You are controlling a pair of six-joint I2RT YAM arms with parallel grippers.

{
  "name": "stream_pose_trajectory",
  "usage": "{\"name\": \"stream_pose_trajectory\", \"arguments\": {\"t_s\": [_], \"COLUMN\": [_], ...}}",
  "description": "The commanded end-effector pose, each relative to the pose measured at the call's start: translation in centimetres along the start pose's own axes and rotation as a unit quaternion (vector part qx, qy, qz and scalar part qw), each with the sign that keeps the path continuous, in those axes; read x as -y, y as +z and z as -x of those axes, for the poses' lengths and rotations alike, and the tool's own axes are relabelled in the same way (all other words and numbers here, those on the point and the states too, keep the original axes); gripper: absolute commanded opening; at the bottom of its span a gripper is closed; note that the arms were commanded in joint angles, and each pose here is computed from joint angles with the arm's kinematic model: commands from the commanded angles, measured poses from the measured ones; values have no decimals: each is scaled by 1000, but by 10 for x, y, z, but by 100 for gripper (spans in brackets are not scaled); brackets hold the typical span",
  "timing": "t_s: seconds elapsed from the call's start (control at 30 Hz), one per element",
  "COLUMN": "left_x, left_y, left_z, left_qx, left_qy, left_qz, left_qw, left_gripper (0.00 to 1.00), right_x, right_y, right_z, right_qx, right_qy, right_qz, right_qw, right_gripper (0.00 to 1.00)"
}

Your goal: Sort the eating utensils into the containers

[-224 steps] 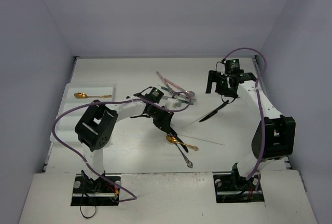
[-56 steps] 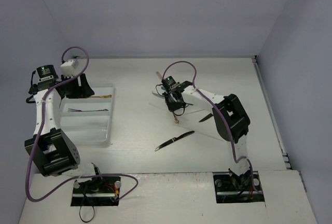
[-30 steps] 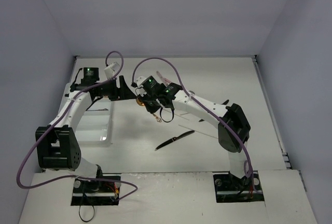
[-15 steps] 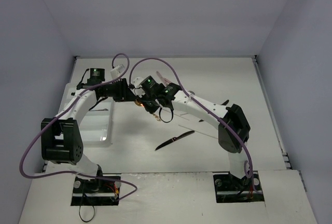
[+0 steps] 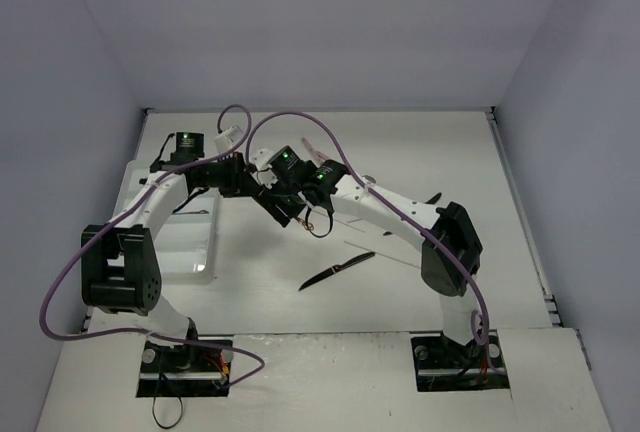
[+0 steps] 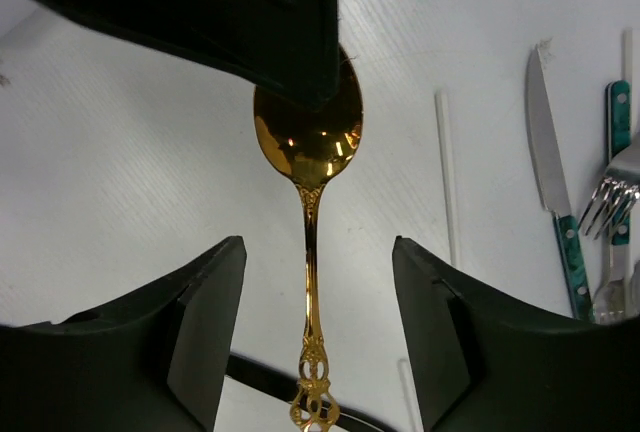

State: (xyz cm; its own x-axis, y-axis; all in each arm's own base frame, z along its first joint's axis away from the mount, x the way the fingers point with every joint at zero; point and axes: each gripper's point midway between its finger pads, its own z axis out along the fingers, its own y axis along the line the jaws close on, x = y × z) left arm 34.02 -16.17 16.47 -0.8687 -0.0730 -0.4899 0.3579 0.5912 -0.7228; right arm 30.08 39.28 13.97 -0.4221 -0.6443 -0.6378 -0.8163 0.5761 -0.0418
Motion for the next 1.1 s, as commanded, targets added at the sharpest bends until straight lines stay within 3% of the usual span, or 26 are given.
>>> {"name": "stream_pose_trajectory", "arguments": {"t_s": [0.0, 0.13, 0.23, 0.5, 0.83, 1.07], "left_x": [-1, -34, -34, -111, -175, -208], "left_y": [-38, -86, -139, -254, -273, -265], "left_z": [25, 31, 75, 123, 129, 141], "left_qx": [47, 89, 130, 202, 159, 182], "left_qy": [5, -46, -3, 38, 71, 55], "left_qz": [4, 22, 24, 169, 282, 326], "left_qw": [999, 995, 991, 964, 943, 926], "left_gripper": [0, 0, 0, 0, 0, 0], "right_x": [13, 23, 30, 46, 63, 80], "right_y": [-51, -60, -64, -60, -57, -54], "right_z": [51, 51, 47, 29, 11, -2], "right_qx": [85, 91, 91, 74, 60, 49], "right_qy": [10, 23, 42, 61, 105, 132], "right_qz": [-41, -64, -74, -82, -88, -97], "right_qw": [995, 994, 992, 992, 989, 985], "right_gripper": [80, 86, 90, 91, 92, 92]}}
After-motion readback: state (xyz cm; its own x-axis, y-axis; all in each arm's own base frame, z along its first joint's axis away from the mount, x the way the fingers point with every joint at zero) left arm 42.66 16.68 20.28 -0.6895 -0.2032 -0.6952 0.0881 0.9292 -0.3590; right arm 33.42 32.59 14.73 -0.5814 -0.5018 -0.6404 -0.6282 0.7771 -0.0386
